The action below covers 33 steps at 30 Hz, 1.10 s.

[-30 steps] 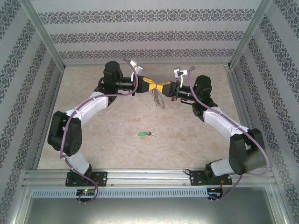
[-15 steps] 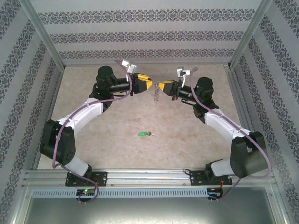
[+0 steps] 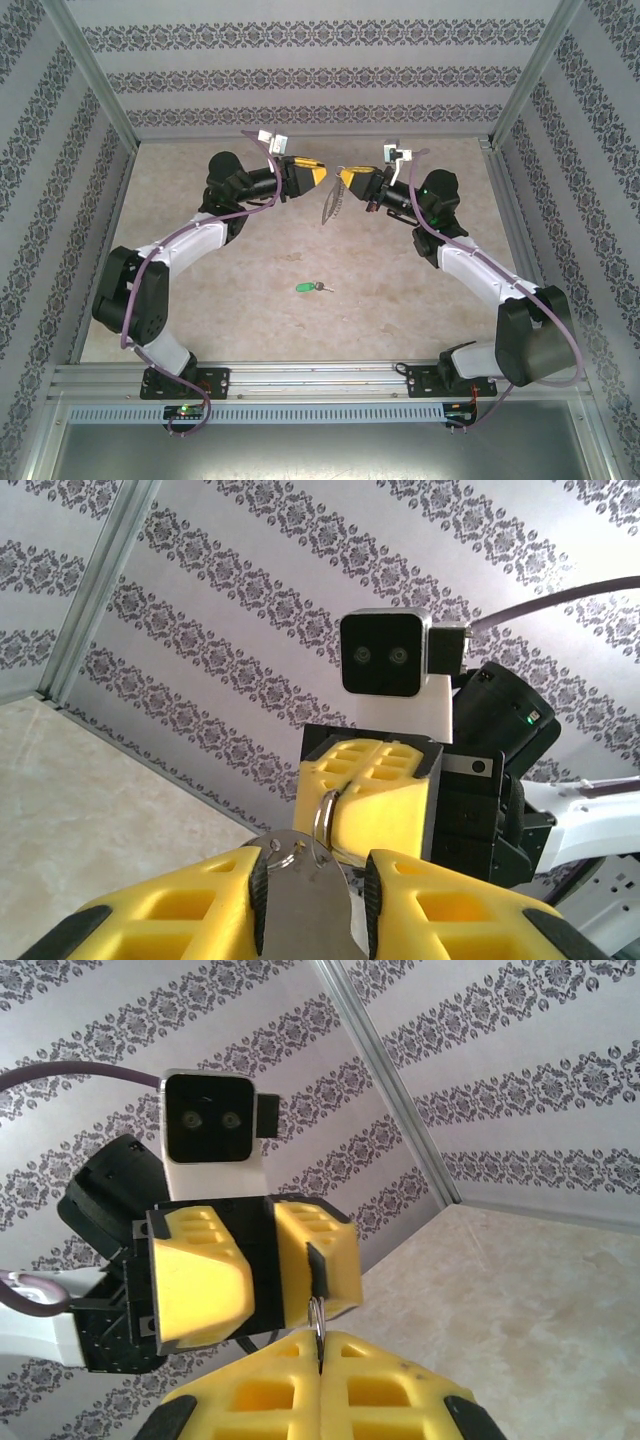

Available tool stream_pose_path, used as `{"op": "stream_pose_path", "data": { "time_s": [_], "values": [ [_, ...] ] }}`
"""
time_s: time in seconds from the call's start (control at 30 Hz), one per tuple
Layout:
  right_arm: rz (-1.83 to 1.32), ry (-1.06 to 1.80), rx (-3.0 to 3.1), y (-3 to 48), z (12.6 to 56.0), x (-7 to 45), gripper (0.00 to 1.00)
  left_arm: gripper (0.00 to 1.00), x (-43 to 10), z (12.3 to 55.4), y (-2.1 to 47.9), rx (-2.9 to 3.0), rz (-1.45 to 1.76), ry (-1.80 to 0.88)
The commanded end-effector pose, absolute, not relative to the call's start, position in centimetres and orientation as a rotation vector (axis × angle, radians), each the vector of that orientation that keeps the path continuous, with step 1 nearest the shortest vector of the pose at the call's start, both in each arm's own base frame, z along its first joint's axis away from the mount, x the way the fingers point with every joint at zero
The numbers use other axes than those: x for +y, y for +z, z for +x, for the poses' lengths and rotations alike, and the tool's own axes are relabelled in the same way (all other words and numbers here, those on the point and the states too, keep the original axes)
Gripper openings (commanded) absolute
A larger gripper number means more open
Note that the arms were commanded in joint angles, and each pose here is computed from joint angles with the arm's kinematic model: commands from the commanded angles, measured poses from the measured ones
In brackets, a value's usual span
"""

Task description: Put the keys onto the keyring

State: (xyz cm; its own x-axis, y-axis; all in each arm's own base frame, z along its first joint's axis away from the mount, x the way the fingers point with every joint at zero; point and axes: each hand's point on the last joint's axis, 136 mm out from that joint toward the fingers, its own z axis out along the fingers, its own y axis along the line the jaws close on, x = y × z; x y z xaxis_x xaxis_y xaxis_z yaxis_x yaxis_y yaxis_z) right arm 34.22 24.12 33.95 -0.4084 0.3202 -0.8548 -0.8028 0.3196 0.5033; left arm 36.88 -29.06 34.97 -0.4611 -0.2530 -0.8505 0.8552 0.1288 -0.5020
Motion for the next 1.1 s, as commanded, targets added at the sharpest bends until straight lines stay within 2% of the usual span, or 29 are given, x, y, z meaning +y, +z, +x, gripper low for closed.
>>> {"op": "stream_pose_path", "data": {
  "time_s": [0.0, 0.83, 1.07],
  "values": [
    [-0.479, 1.323, 1.428, 36.3, 33.5, 24.3, 0.00, 0.33, -29.4, 35.9, 36.8, 1.373, 0.645, -1.545],
    [-0.488, 1.352, 1.439, 36.1, 33.6, 25.4, 0.00, 0.34, -31.3, 35.6, 36.5, 1.363, 0.682, -1.570],
    [-0.490, 1.351, 1.442, 36.0, 33.6, 25.4, 0.00, 0.17, -31.3, 35.7, 36.9, 1.347, 0.680, -1.572]
  ]
}}
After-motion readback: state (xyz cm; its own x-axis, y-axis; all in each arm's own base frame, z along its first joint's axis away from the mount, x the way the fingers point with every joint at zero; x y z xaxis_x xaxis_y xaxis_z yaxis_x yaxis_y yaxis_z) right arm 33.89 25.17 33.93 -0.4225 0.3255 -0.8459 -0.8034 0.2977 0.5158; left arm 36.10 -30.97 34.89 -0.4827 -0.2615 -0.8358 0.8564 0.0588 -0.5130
